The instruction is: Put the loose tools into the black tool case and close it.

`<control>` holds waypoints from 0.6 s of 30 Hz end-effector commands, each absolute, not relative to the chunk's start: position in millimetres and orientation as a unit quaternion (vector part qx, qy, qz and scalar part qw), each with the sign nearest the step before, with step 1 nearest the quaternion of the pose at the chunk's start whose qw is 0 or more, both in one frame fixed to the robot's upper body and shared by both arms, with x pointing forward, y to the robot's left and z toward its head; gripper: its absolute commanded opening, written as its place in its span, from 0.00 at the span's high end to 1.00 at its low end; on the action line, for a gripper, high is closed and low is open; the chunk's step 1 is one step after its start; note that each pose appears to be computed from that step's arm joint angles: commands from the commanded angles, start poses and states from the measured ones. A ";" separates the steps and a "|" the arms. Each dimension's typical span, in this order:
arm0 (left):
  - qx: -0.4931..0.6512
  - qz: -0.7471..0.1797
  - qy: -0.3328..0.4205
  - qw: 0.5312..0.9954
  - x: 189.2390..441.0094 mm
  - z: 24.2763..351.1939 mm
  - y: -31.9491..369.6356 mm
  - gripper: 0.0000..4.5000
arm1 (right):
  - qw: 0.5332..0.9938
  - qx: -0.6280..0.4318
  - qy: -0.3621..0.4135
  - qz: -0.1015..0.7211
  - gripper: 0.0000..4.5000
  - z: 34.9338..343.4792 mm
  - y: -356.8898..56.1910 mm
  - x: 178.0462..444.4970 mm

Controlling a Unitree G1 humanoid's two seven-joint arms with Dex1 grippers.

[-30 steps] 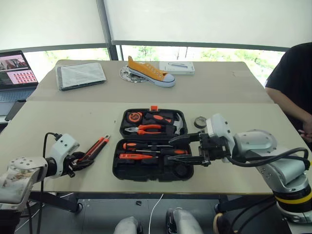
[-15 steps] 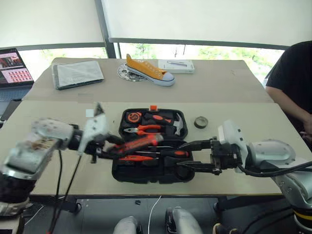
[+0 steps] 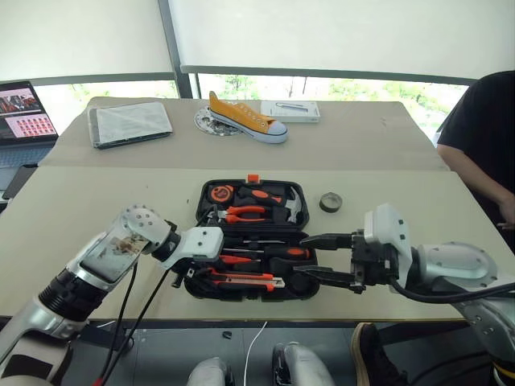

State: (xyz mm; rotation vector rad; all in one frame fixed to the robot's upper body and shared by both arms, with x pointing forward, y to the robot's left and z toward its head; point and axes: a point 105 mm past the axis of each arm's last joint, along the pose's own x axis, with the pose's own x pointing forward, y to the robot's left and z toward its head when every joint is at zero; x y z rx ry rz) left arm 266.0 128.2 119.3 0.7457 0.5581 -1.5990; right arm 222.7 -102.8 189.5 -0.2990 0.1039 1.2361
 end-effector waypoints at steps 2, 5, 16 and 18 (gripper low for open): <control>0.307 -0.702 0.251 0.592 258.2 133.0 133.6 0.24 | 0.804 -0.148 0.027 0.575 0.27 197.8 -101.8 220.8; 0.297 -0.701 0.234 0.605 259.4 147.8 134.2 0.01 | 0.805 -0.146 0.027 0.574 0.27 197.2 -102.7 222.7; 0.299 -0.702 0.194 0.616 265.5 157.0 119.7 0.44 | 0.801 -0.146 0.027 0.580 0.27 194.8 -101.1 223.8; 0.306 -0.703 0.197 0.611 265.9 150.8 120.4 0.60 | 0.800 -0.147 0.027 0.581 0.27 194.3 -101.4 223.9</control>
